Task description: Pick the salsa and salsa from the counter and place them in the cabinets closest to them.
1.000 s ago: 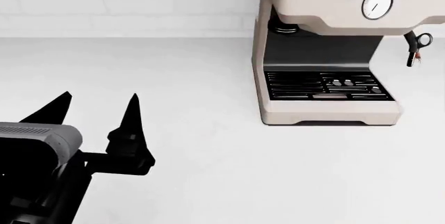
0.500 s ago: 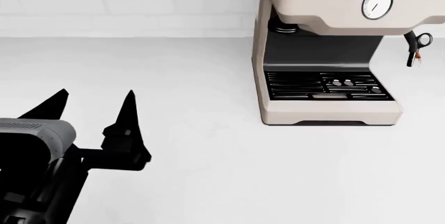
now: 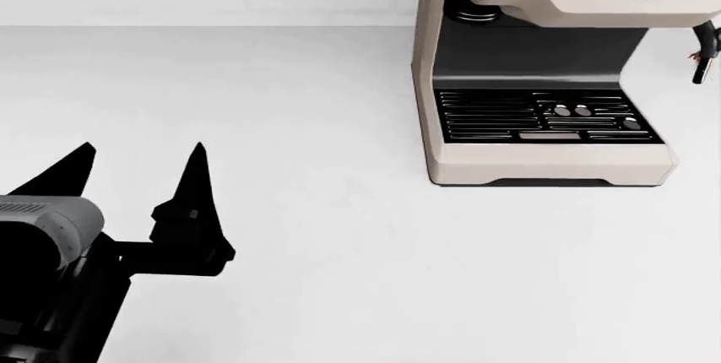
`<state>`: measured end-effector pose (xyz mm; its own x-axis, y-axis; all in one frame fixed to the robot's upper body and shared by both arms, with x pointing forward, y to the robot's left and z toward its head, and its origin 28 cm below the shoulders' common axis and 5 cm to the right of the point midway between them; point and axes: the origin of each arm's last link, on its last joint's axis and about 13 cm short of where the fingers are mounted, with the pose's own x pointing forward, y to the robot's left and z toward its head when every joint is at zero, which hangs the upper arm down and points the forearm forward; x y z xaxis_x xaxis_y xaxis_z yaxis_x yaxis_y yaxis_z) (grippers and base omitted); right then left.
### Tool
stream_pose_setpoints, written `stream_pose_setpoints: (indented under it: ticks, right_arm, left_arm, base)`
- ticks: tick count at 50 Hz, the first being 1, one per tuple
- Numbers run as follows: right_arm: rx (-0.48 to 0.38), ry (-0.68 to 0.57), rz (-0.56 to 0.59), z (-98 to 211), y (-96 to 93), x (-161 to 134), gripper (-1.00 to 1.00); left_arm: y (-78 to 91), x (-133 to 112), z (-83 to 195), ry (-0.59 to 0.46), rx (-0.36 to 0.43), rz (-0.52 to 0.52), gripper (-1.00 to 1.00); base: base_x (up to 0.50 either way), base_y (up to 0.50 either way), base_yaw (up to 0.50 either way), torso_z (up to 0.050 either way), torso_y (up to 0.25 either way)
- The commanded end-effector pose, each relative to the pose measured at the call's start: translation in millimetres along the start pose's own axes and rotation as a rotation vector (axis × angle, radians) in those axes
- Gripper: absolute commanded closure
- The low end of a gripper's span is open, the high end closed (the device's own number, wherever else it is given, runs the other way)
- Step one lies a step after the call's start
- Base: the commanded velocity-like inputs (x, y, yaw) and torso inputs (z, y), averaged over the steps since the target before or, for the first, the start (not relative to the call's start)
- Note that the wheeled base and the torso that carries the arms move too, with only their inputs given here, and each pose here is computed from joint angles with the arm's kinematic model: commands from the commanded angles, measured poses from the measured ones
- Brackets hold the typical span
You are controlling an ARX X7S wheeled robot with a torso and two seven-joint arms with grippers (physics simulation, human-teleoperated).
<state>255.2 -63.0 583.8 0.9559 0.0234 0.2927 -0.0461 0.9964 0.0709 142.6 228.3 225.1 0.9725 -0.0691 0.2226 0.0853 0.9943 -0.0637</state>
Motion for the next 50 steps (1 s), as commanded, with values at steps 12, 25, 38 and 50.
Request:
stream_pose_setpoints:
  ticks: [12,25,38,50]
  right_arm:
    - [-0.022,0.024,-0.029,-7,-3.1,9,1.0]
    - [-0.034,0.017,-0.032,-7,-3.7,9,-1.0]
    - [-0.019,-0.009,-0.028,-3,-5.2,8,-1.0]
    - [0.021,0.05,-0.031,6,-4.8,-19,-1.0]
  left_arm:
    - [2.0,0,0,-0.003,-0.008,0.01,-1.0]
    - [3.0,-1,0,-0.005,-0.016,0.015,-1.0]
    - [3.4,-1,1,0.002,-0.022,0.009,-1.0]
    - [3.9,-2,1,0.003,-0.021,0.011,-1.0]
  base:
    - [0.0,0.0,0.0,0.006,-0.089]
    - [0.0,0.0,0.0,0.0,-0.005]
    - [0.0,0.0,0.0,-0.004,0.095]
    - [0.0,0.0,0.0,-0.011,0.25]
